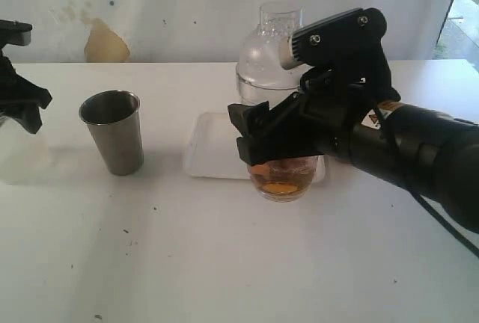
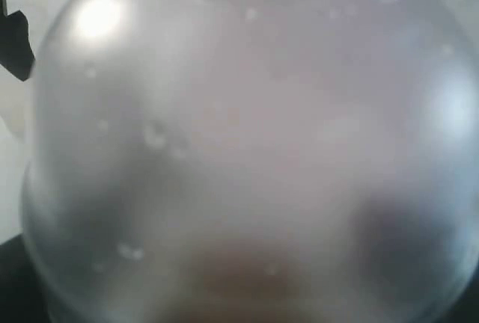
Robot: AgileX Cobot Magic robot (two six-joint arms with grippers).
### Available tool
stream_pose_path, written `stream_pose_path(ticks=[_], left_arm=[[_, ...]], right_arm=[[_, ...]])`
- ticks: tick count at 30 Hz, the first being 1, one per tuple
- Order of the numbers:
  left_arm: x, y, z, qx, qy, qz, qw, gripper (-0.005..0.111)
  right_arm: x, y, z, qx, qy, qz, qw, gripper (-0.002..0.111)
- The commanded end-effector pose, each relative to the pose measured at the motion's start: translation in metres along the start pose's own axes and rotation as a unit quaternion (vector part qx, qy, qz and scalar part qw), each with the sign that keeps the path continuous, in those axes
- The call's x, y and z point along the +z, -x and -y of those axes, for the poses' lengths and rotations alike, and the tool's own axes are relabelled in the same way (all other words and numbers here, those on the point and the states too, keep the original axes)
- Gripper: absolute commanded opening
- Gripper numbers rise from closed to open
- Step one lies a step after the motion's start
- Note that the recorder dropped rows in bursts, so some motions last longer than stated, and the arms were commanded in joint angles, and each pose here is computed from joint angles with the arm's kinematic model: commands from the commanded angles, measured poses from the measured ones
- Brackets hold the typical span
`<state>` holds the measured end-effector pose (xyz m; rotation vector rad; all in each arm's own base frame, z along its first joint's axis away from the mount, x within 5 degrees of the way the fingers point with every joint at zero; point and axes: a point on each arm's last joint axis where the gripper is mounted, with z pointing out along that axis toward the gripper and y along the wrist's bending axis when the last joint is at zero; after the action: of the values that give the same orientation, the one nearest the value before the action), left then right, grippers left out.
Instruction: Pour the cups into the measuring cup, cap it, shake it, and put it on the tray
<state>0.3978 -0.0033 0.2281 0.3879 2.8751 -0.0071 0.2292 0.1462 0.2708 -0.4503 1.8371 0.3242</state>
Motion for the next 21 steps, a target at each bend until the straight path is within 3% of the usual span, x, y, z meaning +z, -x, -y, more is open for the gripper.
stream_pose_path(ticks=[1,5,7,11,18,21], left_arm=[[0.012,0.002,0.0,0.002,-0.003,-0.012,1.0,0.058],[0.023,0.001,0.0,0.001,-0.008,-0.028,1.0,0.051],[0.025,0.001,0.0,0.001,-0.009,-0.031,0.999,0.04],[0.023,-0.002,0.001,0.008,-0.013,-0.046,0.999,0.002],[-0.016,-0.013,0.0,0.027,0.01,-0.057,0.998,0.0],[-0.047,-0.016,0.013,0.007,-0.032,-0.029,0.999,0.0]], right_arm=[[-0.003,0.011,0.003,-0.003,-0.013,0.035,0.999,0.0],[-0.003,0.011,0.003,-0.003,-0.012,0.034,0.999,0.0],[-0.003,0.011,0.003,-0.003,-0.012,0.034,0.999,0.0],[-0.003,0.011,0.003,-0.003,-0.012,0.034,0.999,0.0],[-0.003,0.011,0.003,-0.003,-0.012,0.034,0.999,0.0],[-0.003,0.011,0.003,-0.003,-0.012,0.034,0.999,0.0]])
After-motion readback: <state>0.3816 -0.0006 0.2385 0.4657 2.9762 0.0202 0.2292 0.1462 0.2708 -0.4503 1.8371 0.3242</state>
